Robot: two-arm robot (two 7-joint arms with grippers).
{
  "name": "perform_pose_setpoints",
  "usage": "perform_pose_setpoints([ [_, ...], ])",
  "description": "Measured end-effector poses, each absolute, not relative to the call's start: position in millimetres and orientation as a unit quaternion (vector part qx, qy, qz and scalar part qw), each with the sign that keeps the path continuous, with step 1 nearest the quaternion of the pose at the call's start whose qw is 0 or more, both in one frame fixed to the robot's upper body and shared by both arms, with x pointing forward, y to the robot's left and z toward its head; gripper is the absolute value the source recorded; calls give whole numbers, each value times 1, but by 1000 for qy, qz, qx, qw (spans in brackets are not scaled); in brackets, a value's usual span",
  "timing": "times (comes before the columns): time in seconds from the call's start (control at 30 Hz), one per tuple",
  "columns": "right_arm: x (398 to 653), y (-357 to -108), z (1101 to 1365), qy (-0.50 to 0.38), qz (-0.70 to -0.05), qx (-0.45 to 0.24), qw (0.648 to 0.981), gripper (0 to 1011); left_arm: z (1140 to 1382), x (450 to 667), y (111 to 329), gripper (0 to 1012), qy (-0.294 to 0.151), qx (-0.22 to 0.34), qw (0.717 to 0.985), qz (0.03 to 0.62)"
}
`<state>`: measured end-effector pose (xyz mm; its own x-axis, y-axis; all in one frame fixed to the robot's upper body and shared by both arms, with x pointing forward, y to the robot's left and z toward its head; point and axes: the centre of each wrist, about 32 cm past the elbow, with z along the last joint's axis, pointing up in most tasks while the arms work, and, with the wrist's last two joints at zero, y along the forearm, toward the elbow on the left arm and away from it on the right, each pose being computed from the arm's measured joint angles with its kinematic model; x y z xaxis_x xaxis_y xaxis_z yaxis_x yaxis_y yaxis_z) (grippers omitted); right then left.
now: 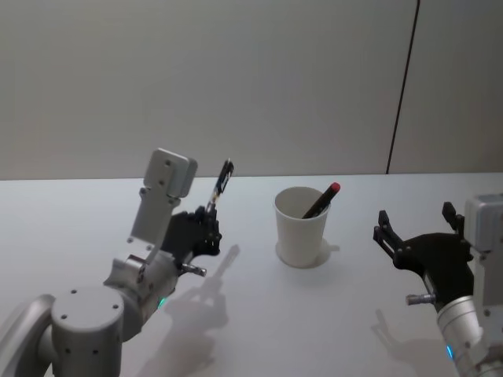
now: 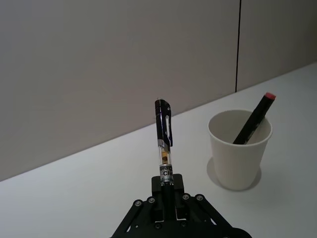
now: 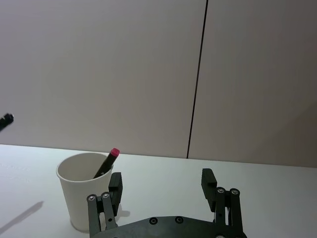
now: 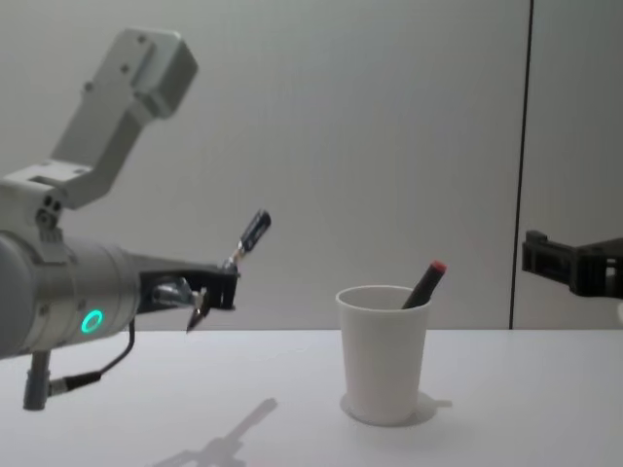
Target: Place the pen into the pen holder.
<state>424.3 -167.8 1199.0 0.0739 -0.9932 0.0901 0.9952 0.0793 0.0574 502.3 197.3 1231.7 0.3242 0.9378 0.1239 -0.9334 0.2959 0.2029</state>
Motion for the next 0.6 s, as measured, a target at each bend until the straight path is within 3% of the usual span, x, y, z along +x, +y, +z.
perform_pose_setpoints([
  [0.6, 424, -168, 1199, -53, -678, -10, 733, 1002, 1212, 502, 219, 138, -61, -23, 840, 539],
])
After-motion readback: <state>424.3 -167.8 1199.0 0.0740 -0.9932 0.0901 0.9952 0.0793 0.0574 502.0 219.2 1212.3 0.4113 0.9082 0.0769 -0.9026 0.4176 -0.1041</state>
